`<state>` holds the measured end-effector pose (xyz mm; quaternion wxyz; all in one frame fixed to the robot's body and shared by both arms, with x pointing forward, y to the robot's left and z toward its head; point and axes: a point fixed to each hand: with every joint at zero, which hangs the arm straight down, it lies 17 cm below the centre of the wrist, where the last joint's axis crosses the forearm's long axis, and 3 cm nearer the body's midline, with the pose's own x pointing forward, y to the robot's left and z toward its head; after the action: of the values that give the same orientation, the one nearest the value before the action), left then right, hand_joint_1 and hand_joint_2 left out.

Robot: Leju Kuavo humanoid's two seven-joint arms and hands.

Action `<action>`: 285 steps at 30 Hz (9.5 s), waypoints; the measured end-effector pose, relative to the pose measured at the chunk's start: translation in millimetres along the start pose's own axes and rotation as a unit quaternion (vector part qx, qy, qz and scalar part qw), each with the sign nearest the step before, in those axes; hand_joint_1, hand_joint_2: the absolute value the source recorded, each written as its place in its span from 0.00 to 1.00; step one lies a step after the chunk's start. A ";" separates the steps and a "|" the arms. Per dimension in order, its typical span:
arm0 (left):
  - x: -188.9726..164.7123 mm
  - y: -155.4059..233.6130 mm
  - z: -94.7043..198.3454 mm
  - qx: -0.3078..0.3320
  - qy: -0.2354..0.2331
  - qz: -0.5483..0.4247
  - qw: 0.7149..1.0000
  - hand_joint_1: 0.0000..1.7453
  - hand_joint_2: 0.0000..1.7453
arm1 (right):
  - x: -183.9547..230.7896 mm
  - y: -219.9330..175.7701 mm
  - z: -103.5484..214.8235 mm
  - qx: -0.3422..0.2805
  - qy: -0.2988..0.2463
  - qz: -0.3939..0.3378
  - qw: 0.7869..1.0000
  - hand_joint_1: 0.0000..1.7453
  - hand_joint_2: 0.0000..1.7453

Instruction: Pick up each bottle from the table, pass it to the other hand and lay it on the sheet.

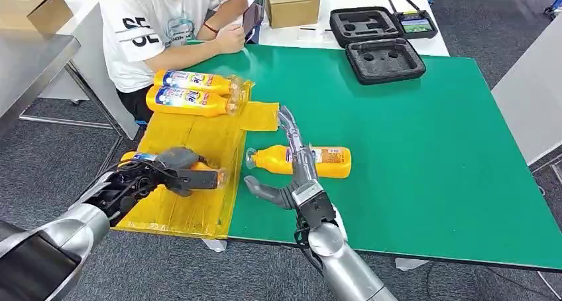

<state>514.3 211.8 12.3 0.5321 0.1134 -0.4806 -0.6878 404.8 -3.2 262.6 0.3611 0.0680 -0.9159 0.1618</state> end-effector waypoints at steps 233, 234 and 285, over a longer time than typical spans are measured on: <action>127.2 25.0 109.8 0.295 -0.263 0.699 0.596 0.00 1.00 | -90.7 -32.2 61.7 0.014 0.124 0.017 0.992 1.00 1.00; 133.9 27.9 108.3 0.286 -0.271 0.699 0.597 0.00 1.00 | -91.0 -23.2 64.8 0.023 0.127 0.012 0.992 1.00 1.00; 197.0 72.4 63.6 0.169 -0.344 0.677 0.628 0.00 1.00 | -108.5 90.4 109.3 0.169 0.185 -0.026 0.968 1.00 1.00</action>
<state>436.5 82.5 171.4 0.6155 -0.4012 -0.6778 -0.0294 392.3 44.7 91.1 0.5115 0.1208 -0.7906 0.3141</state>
